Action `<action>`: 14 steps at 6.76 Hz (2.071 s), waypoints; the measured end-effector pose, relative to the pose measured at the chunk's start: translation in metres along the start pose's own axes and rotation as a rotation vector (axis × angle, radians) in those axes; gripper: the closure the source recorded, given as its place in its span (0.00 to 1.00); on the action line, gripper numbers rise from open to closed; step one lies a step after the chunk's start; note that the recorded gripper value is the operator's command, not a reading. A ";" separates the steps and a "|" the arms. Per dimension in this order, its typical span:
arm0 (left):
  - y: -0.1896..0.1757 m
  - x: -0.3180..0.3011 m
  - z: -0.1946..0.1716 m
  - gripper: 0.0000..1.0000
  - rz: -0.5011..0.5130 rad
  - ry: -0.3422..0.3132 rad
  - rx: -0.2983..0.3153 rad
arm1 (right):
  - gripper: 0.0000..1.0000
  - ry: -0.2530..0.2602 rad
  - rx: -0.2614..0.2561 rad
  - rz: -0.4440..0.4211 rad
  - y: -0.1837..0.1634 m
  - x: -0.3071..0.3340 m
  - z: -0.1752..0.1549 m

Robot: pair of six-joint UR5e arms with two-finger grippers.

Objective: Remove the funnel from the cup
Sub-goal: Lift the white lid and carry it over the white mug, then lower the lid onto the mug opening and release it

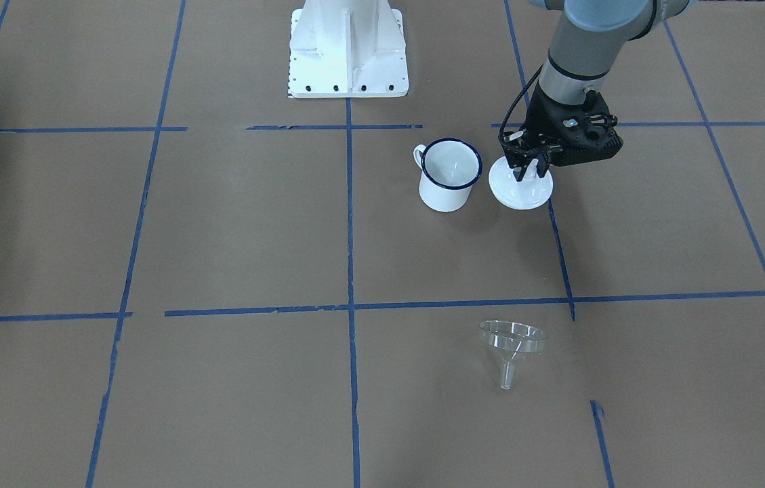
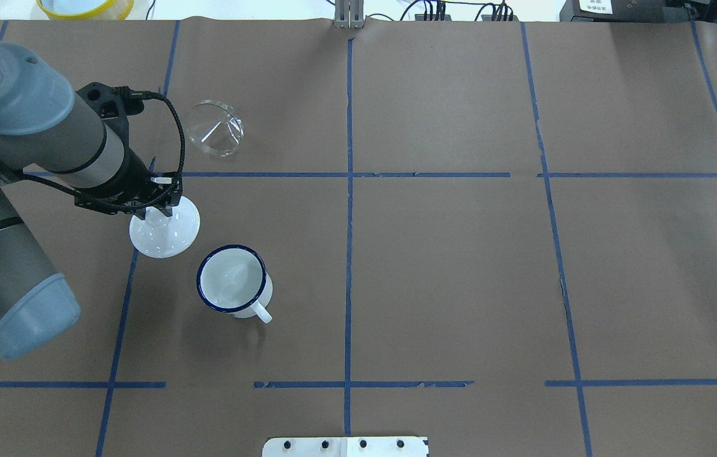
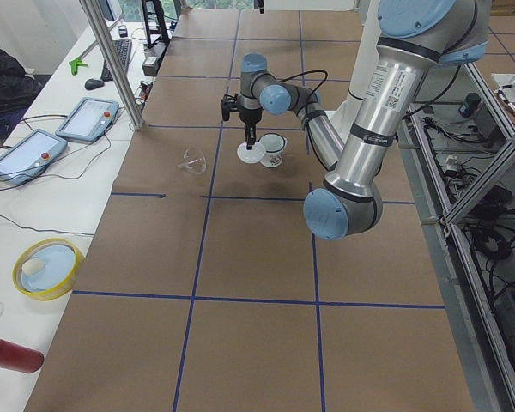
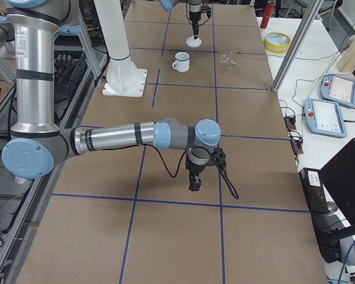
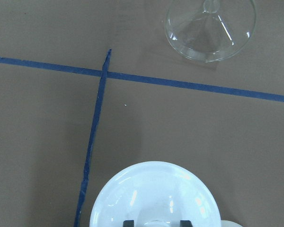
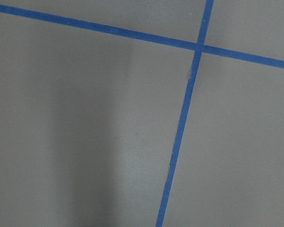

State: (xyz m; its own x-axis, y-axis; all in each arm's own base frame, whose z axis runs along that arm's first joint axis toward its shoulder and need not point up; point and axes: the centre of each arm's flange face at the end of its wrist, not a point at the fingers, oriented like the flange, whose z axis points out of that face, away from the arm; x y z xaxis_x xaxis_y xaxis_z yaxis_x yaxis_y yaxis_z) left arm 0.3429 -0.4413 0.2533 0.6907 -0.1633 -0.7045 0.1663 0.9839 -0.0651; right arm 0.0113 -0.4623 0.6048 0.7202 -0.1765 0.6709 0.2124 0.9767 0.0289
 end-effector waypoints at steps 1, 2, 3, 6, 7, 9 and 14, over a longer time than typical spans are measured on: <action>0.004 0.010 -0.005 1.00 -0.032 0.017 -0.020 | 0.00 0.000 0.000 0.000 0.000 0.000 0.000; 0.015 0.024 -0.006 1.00 -0.064 0.032 -0.038 | 0.00 0.000 0.000 0.000 0.000 0.000 0.000; 0.031 0.040 -0.001 1.00 -0.091 0.040 -0.062 | 0.00 0.000 -0.001 0.001 0.000 0.000 0.000; 0.059 0.067 0.012 1.00 -0.119 0.040 -0.102 | 0.00 0.000 -0.001 0.001 0.000 0.000 0.000; 0.061 0.071 0.015 1.00 -0.117 0.037 -0.106 | 0.00 0.000 -0.001 0.001 0.000 0.000 0.000; 0.061 0.074 0.021 1.00 -0.118 0.029 -0.108 | 0.00 0.000 -0.001 0.001 0.000 0.000 0.000; 0.059 0.071 0.024 0.01 -0.111 0.021 -0.109 | 0.00 0.000 -0.001 0.001 0.000 0.000 0.000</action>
State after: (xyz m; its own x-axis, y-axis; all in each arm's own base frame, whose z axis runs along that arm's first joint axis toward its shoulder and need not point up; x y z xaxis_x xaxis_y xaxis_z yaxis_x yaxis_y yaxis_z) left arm 0.4188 -0.3962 0.2166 0.6572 -0.2714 -0.7032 0.1631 0.9620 -0.2189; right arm 0.0113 -0.4620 0.6050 0.7203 -0.1758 0.6710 0.2124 0.9768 0.0278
